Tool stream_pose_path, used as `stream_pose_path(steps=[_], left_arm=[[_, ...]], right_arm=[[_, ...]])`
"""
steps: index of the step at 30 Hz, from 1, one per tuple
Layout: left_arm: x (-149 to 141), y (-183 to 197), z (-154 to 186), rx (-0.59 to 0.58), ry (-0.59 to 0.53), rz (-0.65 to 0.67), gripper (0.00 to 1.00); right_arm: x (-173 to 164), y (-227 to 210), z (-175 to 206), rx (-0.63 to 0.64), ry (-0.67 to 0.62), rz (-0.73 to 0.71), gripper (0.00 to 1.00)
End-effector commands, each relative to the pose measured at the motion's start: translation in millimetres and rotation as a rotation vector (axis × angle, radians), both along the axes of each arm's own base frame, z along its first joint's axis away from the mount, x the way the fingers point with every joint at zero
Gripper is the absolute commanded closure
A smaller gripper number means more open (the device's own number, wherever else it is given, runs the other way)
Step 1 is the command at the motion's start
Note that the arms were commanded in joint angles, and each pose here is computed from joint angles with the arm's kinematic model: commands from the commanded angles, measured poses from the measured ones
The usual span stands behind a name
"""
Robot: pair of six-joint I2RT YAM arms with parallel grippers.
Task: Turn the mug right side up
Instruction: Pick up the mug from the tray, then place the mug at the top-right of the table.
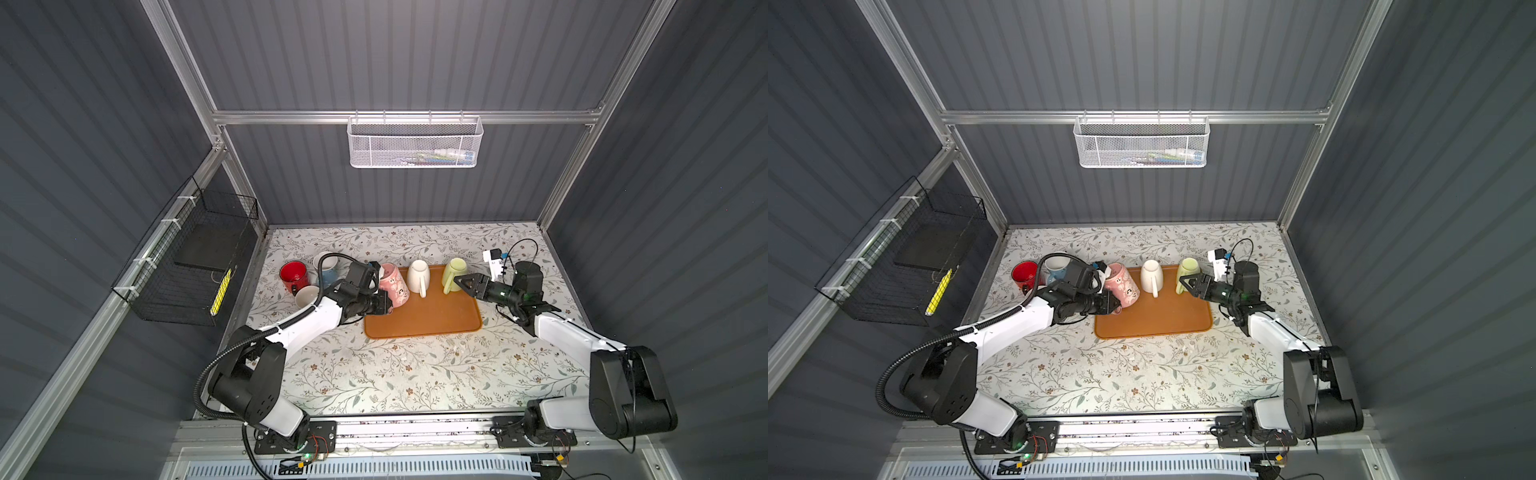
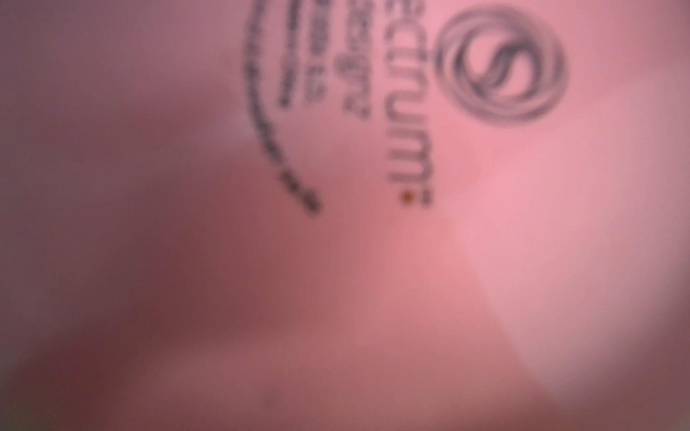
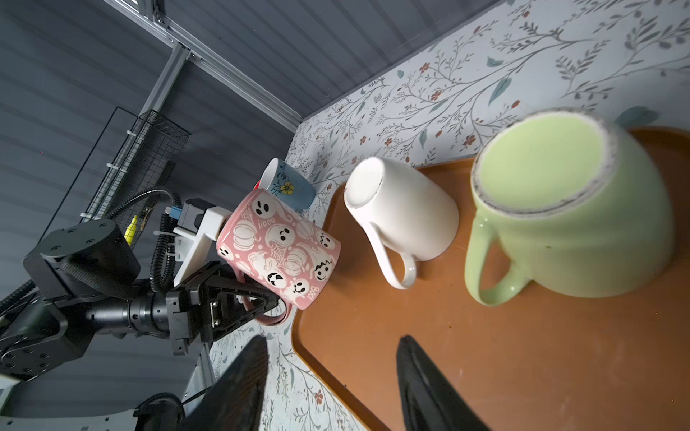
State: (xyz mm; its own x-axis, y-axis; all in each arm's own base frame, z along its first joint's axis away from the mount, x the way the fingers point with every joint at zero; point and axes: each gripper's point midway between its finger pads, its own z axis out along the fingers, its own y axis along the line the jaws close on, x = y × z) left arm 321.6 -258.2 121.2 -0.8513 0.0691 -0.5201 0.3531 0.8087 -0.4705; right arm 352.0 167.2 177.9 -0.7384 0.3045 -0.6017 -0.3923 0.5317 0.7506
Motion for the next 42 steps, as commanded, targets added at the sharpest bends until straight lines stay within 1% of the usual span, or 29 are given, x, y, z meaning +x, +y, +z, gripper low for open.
stream_pose_path(steps=[1,5,9,12,15,17,19,21,28,34,37,42], left_arm=[[20,-27,73,-0.198,-0.181,-0.077,1.0],[22,-37,101,-0.302,-0.202,-0.11,1.0],[14,-52,129,-0.418,-0.177,-0.168,1.0],[7,-54,149,-0.47,-0.187,-0.187,1.0],[1,-54,163,-0.497,-0.193,-0.21,1.0],[-2,-53,165,-0.499,-0.191,-0.217,1.0],[-5,-54,165,-0.506,-0.189,-0.228,1.0],[-6,-56,165,-0.518,-0.179,-0.239,1.0],[-9,-60,164,-0.539,-0.159,-0.261,1.0],[-14,-64,165,-0.554,-0.148,-0.287,1.0],[-15,-65,162,-0.552,-0.141,-0.289,1.0],[-15,-68,162,-0.578,-0.144,-0.294,1.0]], right_arm=[[-8,10,11,0.053,-0.046,0.07,0.42],[-12,16,10,0.108,-0.059,0.102,0.4],[-17,39,15,0.198,-0.085,0.169,0.38],[-17,56,24,0.265,-0.118,0.207,0.38],[-17,62,40,0.349,-0.164,0.23,0.37],[-16,66,47,0.372,-0.178,0.251,0.37],[-16,72,48,0.357,-0.185,0.267,0.37],[-18,71,55,0.357,-0.216,0.255,0.37],[-25,72,76,0.378,-0.263,0.274,0.39],[-21,81,88,0.406,-0.28,0.295,0.41],[-20,88,97,0.415,-0.299,0.311,0.43],[-18,93,98,0.42,-0.303,0.307,0.5]])
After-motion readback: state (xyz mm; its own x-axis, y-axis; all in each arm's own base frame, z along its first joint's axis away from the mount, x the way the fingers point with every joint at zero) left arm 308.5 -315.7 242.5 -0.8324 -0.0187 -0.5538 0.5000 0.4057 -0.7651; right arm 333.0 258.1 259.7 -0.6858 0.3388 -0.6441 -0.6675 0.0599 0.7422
